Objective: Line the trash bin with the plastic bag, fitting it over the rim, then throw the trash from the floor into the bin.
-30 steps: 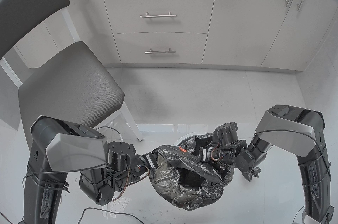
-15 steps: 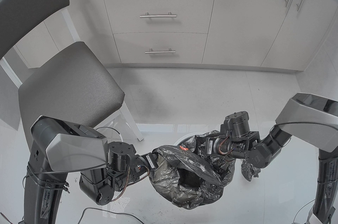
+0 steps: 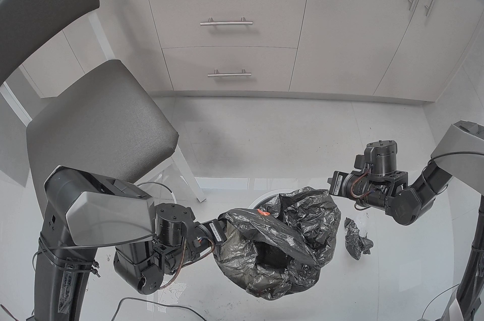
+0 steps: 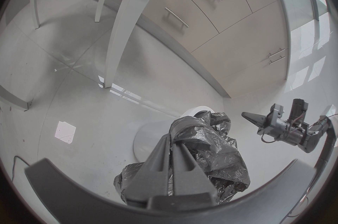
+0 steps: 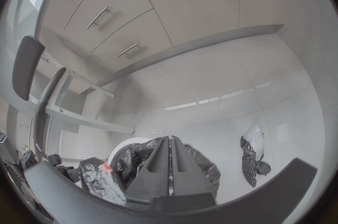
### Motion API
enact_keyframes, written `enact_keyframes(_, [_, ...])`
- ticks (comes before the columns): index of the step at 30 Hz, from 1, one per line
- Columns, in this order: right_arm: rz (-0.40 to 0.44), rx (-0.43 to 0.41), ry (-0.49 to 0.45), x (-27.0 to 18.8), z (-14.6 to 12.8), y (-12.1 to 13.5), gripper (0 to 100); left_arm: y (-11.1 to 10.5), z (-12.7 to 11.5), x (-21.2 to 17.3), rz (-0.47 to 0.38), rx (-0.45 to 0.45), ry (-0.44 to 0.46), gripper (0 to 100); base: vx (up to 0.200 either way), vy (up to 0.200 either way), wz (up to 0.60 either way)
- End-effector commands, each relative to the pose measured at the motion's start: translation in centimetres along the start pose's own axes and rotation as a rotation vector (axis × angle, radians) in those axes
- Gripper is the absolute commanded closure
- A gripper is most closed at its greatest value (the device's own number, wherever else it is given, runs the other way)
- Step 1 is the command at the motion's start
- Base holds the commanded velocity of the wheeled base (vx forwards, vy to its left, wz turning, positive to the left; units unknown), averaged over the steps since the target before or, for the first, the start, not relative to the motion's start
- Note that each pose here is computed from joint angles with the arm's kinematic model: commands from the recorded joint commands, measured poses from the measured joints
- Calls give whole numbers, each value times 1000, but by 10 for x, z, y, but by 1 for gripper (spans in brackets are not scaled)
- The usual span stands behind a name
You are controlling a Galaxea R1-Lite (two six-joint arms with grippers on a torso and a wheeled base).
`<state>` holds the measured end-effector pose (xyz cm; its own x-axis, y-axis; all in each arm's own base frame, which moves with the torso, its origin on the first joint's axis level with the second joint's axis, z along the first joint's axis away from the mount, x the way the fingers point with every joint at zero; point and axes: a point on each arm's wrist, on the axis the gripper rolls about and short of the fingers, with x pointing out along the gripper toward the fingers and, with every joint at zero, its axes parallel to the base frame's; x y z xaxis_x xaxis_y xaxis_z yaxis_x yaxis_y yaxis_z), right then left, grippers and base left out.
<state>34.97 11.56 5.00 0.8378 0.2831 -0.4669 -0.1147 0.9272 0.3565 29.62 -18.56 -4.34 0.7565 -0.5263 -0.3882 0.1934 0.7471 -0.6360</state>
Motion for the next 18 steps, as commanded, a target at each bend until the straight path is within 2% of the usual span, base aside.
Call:
enact_keyframes(1, [-46,9,-19,28,-3,-25,100,0,0,0,-1,1,0,100,0,0,0])
enact_keyframes(11, [-73,3,5,64,-15,-41,100,0,0,0,0,1,1,100,0,0,0])
enact_keyframes(18, [-69,-2,21,69,-18,-38,100,1,-1,0,2,13,4,100,0,0,0])
